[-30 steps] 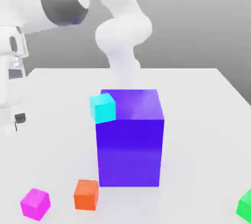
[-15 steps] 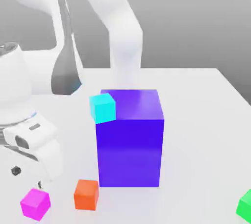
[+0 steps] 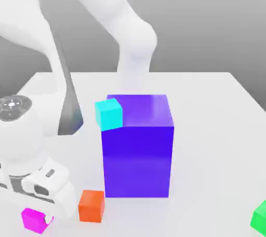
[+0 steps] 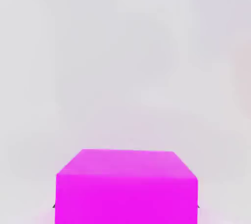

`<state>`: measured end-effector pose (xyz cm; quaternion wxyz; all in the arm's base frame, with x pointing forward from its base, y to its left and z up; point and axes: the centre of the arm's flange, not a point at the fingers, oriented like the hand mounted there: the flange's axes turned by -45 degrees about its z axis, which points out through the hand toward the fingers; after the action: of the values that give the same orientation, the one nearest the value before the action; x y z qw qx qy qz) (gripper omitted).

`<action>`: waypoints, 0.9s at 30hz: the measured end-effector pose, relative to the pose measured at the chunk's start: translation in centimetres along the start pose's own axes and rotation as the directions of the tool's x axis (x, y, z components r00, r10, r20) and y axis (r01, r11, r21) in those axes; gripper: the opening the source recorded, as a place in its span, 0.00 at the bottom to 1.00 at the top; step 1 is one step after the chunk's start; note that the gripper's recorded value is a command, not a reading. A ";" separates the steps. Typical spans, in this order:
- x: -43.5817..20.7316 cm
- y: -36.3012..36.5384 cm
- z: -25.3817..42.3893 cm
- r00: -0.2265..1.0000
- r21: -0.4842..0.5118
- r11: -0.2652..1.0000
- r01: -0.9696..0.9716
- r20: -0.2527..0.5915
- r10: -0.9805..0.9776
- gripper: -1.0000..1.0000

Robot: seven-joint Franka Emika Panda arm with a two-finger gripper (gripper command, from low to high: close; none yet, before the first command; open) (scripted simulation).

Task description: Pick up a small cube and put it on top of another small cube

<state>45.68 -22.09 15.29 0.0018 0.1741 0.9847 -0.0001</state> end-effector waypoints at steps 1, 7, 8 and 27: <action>0.0 0.0 -1.2 1.000 0.000 1.000 0.000 0.000 0.000 0.00; -0.3 2.7 -4.4 0.979 -0.105 0.973 -0.204 -0.031 0.202 0.00; -0.4 3.3 -4.6 0.966 -0.131 0.957 -0.257 -0.045 0.254 0.00; 7.3 37.9 -8.0 0.990 -0.074 0.991 -0.108 -0.103 0.100 0.00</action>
<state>51.80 16.00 23.31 -0.0403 0.2246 0.9724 0.0475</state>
